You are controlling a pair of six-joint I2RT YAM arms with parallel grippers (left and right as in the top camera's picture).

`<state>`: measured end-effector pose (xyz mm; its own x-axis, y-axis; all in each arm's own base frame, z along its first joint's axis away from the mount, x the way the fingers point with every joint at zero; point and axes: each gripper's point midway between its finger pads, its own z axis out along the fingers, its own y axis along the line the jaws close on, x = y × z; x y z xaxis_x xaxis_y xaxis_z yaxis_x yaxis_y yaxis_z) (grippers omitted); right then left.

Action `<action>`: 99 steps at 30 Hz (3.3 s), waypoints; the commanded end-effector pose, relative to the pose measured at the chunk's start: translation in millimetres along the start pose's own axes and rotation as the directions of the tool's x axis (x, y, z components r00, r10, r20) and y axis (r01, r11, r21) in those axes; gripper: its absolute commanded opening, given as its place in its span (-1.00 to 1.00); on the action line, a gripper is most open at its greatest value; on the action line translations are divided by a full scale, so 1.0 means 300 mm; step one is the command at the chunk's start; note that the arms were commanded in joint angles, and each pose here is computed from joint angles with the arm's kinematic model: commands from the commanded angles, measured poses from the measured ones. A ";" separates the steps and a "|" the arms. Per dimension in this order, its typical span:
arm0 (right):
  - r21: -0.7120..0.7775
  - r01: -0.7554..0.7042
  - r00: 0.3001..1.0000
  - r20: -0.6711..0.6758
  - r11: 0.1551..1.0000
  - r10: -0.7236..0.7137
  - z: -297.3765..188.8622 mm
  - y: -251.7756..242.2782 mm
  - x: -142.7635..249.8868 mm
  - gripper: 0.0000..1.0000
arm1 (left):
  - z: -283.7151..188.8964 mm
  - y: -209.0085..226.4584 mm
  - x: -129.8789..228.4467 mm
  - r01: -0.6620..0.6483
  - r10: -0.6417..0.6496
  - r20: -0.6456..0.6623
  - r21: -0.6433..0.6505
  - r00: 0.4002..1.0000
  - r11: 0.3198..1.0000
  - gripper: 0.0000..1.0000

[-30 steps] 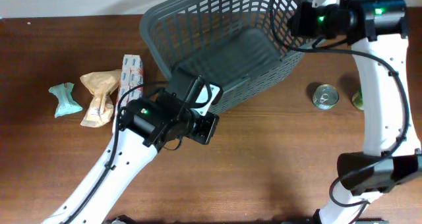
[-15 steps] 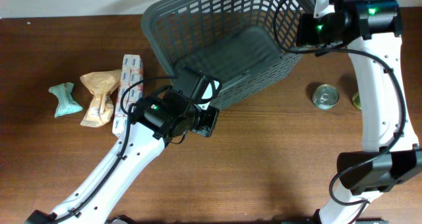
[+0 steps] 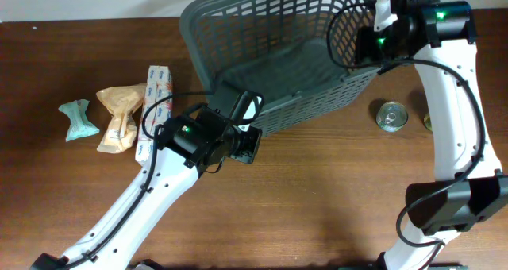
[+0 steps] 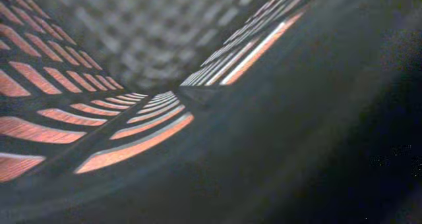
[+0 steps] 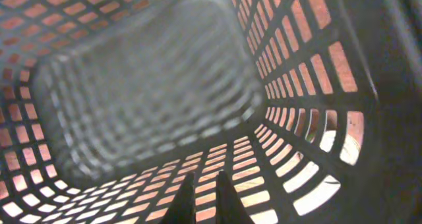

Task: Pack container
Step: 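Grip the basket rim with both grippers and drag it toward center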

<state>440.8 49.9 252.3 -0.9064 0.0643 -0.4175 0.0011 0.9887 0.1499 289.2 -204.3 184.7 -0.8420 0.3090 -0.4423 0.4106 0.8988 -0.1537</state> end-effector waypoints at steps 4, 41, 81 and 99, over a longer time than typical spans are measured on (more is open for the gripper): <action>-0.004 0.089 0.996 -0.031 0.996 -0.089 -0.003 0.051 0.041 -0.92 | 0.029 0.089 0.011 0.091 -0.094 -0.020 -0.088 0.995 0.992 -0.97; 0.011 0.187 0.981 -0.047 0.982 -0.186 -0.066 0.138 0.105 -0.92 | -0.068 0.490 -0.117 0.294 -0.265 0.171 -0.178 0.949 0.939 -0.97; 0.008 0.179 0.984 0.009 0.984 -0.179 -0.066 0.147 0.060 -0.92 | -0.119 0.157 -0.196 0.053 -0.063 0.242 0.047 0.968 0.997 -0.97; 0.031 0.178 0.981 -0.081 0.984 -0.175 -0.070 0.120 0.132 -0.92 | -0.145 0.311 -0.235 0.138 -0.110 0.307 -0.071 0.945 0.988 -0.96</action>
<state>403.4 90.0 249.5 -0.9302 -0.1214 -0.3463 -0.1509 0.9868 0.0594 365.0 -135.0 234.5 -0.7509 0.0967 -0.6533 0.2714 0.9470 -0.1718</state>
